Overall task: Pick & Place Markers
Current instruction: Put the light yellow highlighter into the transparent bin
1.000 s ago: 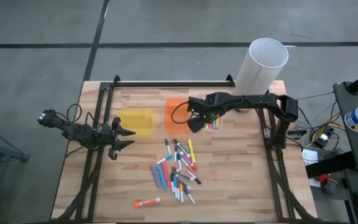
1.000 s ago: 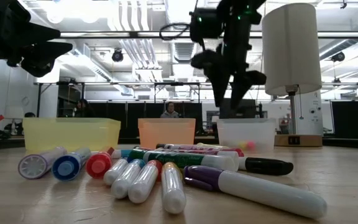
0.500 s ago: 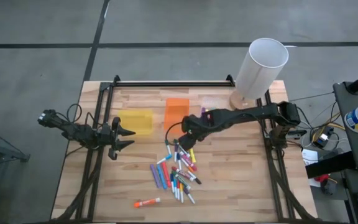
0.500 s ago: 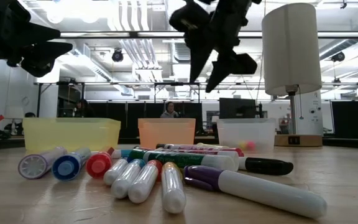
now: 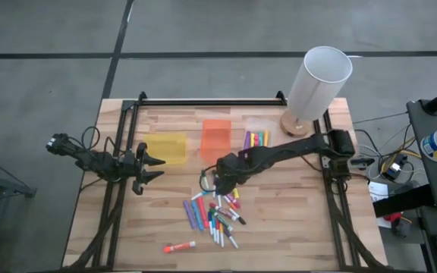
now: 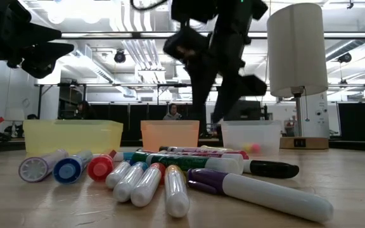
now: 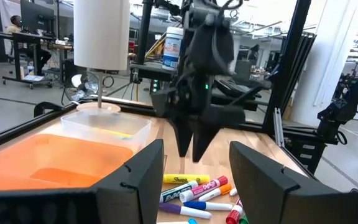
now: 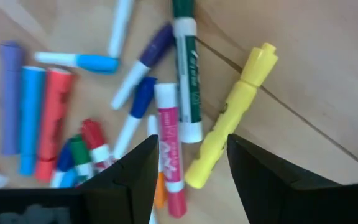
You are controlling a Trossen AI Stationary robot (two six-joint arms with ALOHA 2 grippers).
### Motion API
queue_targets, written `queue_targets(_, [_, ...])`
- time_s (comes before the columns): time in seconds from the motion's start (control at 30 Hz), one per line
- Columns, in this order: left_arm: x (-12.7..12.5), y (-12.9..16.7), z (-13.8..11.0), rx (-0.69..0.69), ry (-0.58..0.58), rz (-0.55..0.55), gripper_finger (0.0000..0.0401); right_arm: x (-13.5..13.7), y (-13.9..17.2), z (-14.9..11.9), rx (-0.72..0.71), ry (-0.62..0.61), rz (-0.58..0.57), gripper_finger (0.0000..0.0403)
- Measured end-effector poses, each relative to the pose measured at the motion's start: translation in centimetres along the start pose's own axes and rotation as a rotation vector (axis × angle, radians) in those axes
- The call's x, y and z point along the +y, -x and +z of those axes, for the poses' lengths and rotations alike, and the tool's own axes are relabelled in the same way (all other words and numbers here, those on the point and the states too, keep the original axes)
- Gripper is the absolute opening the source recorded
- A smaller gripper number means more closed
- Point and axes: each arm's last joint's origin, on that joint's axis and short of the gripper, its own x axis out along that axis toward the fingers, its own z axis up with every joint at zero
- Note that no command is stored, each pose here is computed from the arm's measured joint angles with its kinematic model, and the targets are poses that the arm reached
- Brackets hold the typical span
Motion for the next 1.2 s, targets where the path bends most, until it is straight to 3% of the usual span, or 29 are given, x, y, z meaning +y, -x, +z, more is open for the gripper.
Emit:
queue_targets(0.87, [0.0,0.0,0.0,0.0,0.0,-0.001,0.0179,-1.2,-5.5,-0.4,0.101,0.017,-0.157,0.0131])
queue_targets(1.2, [0.0,0.0,0.0,0.0,0.0,-0.001,0.0179,-0.4,-3.9,0.0,0.117,0.067,-0.157,0.0049])
